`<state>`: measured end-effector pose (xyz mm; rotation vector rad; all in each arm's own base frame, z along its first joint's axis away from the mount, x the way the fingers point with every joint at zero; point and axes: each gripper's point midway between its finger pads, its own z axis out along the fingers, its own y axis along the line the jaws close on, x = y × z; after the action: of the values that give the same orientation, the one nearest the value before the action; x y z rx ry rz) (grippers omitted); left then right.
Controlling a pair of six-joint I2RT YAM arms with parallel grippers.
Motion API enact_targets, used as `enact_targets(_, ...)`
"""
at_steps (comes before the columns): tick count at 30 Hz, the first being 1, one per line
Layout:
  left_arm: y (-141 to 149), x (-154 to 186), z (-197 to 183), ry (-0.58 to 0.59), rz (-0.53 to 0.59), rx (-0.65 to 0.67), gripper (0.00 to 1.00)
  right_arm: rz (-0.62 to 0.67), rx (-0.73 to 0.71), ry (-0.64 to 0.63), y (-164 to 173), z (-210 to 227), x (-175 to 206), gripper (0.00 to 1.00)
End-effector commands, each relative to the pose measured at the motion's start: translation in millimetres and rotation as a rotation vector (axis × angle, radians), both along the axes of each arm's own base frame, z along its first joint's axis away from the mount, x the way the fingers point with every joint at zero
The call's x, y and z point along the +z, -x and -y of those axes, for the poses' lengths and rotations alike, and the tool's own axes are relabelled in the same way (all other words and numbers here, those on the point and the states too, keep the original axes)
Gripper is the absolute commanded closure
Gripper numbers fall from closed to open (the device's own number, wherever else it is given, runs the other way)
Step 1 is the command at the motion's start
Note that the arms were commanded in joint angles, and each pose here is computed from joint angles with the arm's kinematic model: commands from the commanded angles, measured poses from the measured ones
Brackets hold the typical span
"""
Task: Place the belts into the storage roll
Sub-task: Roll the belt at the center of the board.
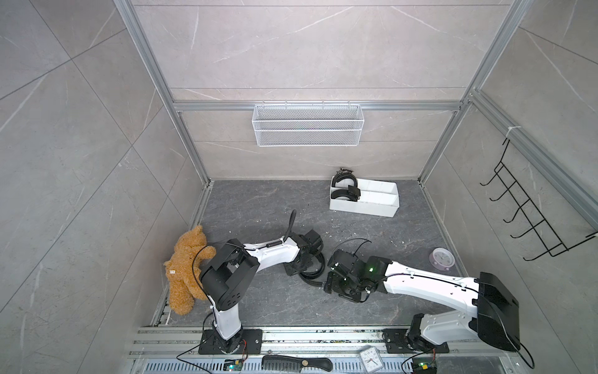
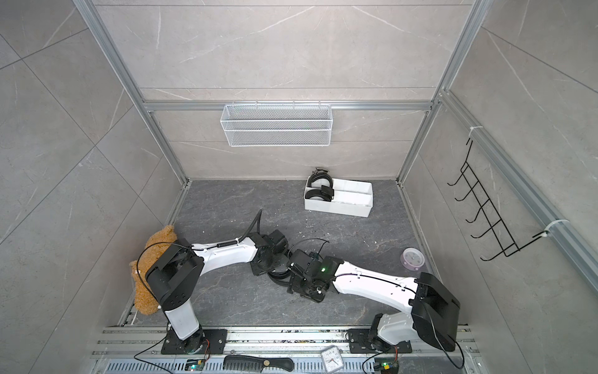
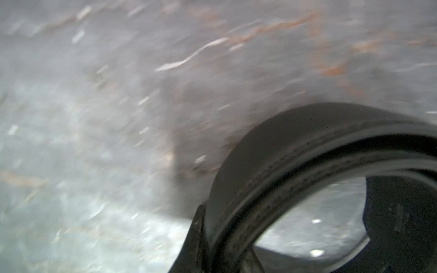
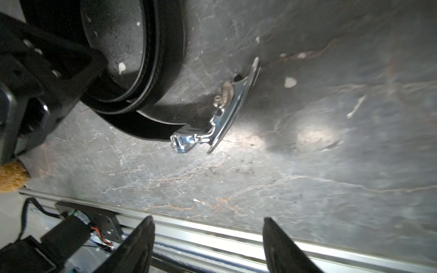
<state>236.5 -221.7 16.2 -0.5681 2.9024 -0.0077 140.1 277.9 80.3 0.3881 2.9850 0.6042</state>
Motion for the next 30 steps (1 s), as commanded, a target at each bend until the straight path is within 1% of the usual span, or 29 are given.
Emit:
enact_targets(1, 28, -17, -26, -0.060, -0.070, 0.115, 1.00, 0.005, -0.231, -0.097, -15, -23, -5, 0.23)
enact_targets(2, 28, -17, -24, -0.045, -0.063, 0.120, 1.00, 0.019, -0.246, -0.121, -19, -28, -6, 0.23)
enact_targets(3, 28, -17, -22, -0.031, -0.057, 0.126, 1.00, 0.031, -0.251, -0.117, -23, -30, -9, 0.22)
enact_targets(6, 28, -14, -15, 0.004, -0.045, 0.127, 1.00, 0.042, -0.242, -0.079, -29, -34, -22, 0.20)
enact_targets(8, 29, -13, -12, 0.027, -0.039, 0.127, 1.00, 0.052, -0.239, -0.029, -31, -30, -33, 0.19)
enact_targets(13, 36, -13, -7, 0.057, -0.030, 0.108, 1.00, 0.135, -0.279, 0.013, -47, -16, -42, 0.17)
enact_targets(16, 41, -16, -7, 0.062, -0.036, 0.103, 1.00, 0.184, -0.286, -0.013, -55, -13, -40, 0.16)
enact_targets(19, 42, -17, -7, 0.057, -0.045, 0.104, 1.00, 0.210, -0.246, -0.028, -57, -15, -35, 0.11)
enact_targets(22, 39, -15, -2, 0.058, -0.041, 0.081, 1.00, 0.189, -0.219, -0.032, -52, -17, -36, 0.07)
enact_targets(25, 38, -12, 1, 0.040, -0.040, 0.054, 1.00, 0.196, -0.219, -0.053, -54, -17, -41, 0.06)
enact_targets(30, 45, -22, 2, 0.057, -0.069, 0.078, 1.00, 0.230, -0.220, -0.123, -60, -24, -34, 0.05)
